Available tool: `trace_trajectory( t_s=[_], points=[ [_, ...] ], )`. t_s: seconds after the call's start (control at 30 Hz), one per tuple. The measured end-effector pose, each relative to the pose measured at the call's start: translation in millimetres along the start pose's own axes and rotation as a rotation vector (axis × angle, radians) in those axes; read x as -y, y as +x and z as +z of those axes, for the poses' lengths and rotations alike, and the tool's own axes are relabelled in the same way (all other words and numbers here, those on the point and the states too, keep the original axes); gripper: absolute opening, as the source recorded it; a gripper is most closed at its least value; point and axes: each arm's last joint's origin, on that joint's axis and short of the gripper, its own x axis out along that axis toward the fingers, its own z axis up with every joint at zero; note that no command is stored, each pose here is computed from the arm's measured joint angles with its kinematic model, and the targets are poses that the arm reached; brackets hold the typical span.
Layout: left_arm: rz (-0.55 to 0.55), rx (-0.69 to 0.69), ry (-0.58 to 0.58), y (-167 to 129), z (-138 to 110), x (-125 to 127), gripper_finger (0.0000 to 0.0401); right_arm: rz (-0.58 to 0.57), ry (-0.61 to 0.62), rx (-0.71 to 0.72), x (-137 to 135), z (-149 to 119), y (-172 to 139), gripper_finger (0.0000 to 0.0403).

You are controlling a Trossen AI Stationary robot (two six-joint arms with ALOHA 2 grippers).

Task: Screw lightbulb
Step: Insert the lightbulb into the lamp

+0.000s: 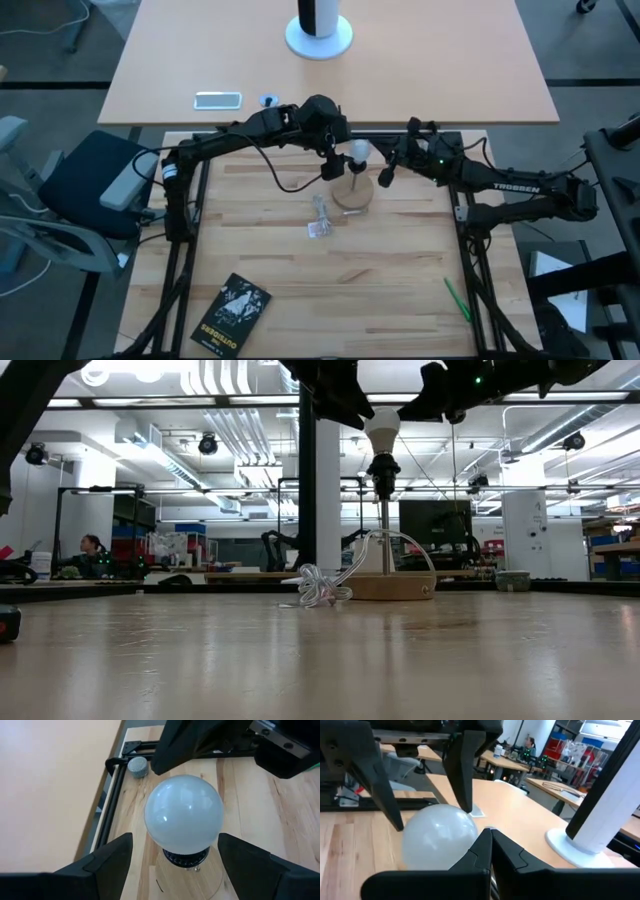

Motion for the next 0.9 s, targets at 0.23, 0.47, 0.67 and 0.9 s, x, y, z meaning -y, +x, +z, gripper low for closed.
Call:
trace_trajectory(
  t_s=[0.23,0.47,0.67,0.9],
  points=[
    [0.048,-0.013,0.002,0.2,-0.5,-1.2,0.0283,0.018,0.011,-0.015,-2.9,-2.5,3.6,0.0],
    [0.062,-0.02,0.002,0.2,-0.9,-1.7,0.0283,0.028,0.014,-0.018,-4.3,-1.7,1.4,0.0],
    [0.062,-0.029,0.001,0.2,-1.8,-1.6,0.0283,0.045,0.016,-0.009,-8.7,0.4,-0.5,0.0],
    [0.065,-0.035,-0.002,3.0,-2.6,-1.6,0.0283,0.052,0.04,-0.023,-8.5,0.0,-2.0,0.0]
  ],
)
